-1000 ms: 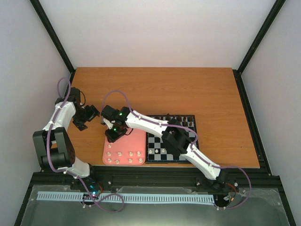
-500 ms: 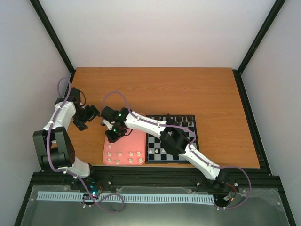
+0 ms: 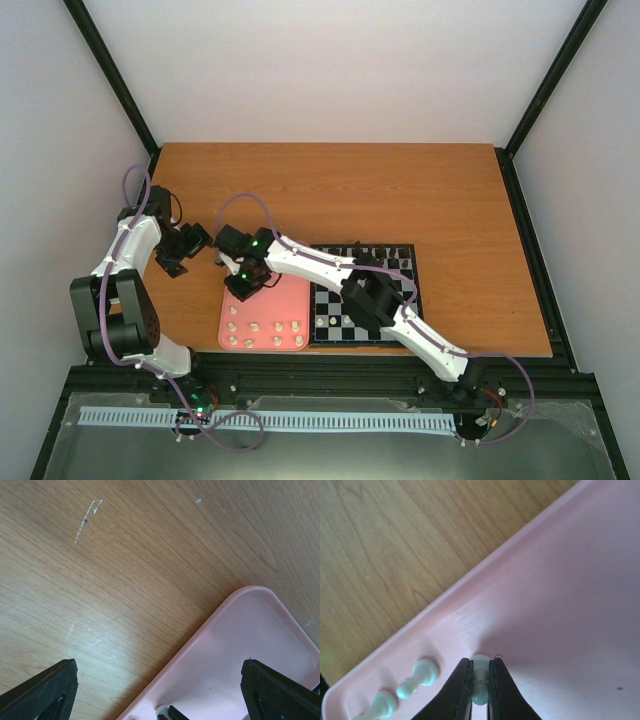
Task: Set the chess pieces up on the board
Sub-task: Pick up the chess piece from the storage box, then place the chess piece on the chessboard.
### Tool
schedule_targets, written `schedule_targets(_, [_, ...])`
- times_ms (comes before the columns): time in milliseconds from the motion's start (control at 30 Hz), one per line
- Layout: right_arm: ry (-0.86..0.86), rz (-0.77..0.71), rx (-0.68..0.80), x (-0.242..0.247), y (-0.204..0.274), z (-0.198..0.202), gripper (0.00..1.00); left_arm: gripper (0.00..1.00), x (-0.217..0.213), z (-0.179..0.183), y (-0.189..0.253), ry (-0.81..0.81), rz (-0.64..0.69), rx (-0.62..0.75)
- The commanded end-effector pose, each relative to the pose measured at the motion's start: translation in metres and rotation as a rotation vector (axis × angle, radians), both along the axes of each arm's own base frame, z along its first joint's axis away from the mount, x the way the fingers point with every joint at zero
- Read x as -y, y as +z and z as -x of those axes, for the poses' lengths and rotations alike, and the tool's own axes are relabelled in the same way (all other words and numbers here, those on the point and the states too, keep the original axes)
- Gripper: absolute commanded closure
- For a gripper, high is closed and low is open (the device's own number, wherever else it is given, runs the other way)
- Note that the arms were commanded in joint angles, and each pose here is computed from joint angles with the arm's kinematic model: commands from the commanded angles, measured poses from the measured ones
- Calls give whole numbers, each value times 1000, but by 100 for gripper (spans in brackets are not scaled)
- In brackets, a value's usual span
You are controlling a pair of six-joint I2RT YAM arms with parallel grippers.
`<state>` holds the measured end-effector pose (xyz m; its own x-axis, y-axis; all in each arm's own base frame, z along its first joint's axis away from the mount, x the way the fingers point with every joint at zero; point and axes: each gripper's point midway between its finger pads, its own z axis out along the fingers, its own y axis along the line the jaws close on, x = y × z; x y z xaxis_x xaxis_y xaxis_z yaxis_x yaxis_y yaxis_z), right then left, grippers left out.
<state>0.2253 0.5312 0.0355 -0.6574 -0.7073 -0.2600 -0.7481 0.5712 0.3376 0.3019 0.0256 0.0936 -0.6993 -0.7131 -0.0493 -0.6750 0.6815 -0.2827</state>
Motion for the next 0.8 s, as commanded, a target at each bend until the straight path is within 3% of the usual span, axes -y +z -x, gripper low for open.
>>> schedule_targets(0, [-81,-12,122,19,48,-28,97,0,-4,-9,10,17,-1,27])
schedule_targets(67, [-142,-36,167,36,76,-44,97,0,-4,-9,10,16,-1,26])
schedule_targets(300, [-416,105,196,172,84,-63,97,0,-3,-12,10,12,8,25])
schedule_targets(533, [-729,262,179,327,75,-26,97,0,-2,-12,8,10,17,26])
schedule_targets(767, [-869,293,78,383,51,23,97,0,1,-12,5,11,34,23])
